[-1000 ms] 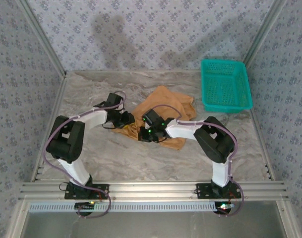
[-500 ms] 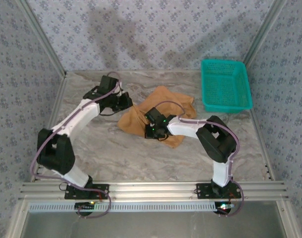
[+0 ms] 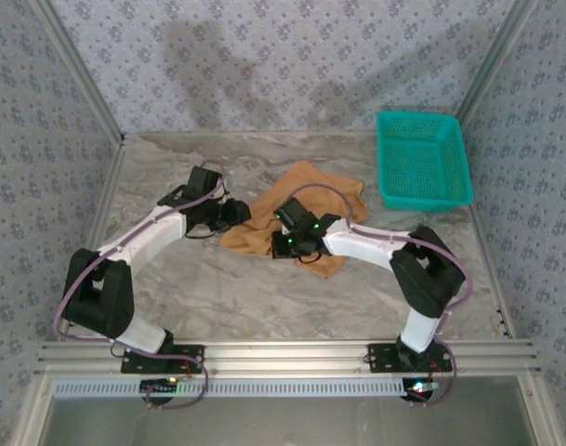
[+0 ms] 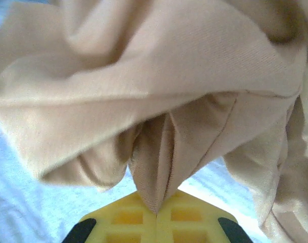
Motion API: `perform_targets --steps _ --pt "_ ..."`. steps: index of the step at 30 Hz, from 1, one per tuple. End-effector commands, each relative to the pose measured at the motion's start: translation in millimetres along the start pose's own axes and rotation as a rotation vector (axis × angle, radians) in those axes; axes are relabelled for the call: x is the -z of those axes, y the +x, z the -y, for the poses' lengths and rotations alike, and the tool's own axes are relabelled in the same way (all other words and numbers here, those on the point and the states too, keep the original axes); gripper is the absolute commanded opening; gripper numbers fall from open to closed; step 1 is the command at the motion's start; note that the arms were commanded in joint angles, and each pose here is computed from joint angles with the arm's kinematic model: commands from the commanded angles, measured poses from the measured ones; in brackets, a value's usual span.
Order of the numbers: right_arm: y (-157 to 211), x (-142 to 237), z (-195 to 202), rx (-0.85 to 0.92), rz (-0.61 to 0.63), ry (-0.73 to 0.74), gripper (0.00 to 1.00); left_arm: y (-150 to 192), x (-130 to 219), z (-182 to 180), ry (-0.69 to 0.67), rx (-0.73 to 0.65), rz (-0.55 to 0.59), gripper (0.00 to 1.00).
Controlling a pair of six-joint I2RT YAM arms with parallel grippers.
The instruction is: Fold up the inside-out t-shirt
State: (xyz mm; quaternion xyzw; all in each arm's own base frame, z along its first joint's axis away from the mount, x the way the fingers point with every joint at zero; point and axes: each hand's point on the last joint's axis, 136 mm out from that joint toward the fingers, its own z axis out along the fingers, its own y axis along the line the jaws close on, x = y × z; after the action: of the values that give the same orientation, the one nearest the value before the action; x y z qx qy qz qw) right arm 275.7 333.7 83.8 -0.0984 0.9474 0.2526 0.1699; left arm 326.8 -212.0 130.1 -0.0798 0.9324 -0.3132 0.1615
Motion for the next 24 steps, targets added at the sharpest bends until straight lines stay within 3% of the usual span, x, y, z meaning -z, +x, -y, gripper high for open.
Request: perform_targets --steps 1,4,7,11,15,19,24 --pt "-6 22 -19 0.038 0.051 -0.091 0.00 12 2 18 0.063 -0.062 -0.007 0.49" --pt "-9 28 -23 0.043 0.069 -0.107 0.00 23 -3 21 0.083 -0.076 -0.016 0.62" --pt "-10 28 -25 0.047 0.069 -0.115 0.00 26 -16 19 0.082 -0.066 -0.029 0.62" --pt "-9 30 -25 0.048 0.070 -0.113 0.00 29 -37 15 0.062 -0.059 -0.067 0.52" --pt "-5 30 -14 0.039 0.069 -0.084 0.00 24 -46 16 0.035 -0.066 -0.091 0.02" --pt "8 17 11 0.006 0.051 -0.037 0.00 -3 -18 39 0.039 -0.109 -0.040 0.00" --pt "30 -10 49 -0.053 -0.010 0.027 0.00 -45 28 75 0.189 -0.065 0.039 0.00"
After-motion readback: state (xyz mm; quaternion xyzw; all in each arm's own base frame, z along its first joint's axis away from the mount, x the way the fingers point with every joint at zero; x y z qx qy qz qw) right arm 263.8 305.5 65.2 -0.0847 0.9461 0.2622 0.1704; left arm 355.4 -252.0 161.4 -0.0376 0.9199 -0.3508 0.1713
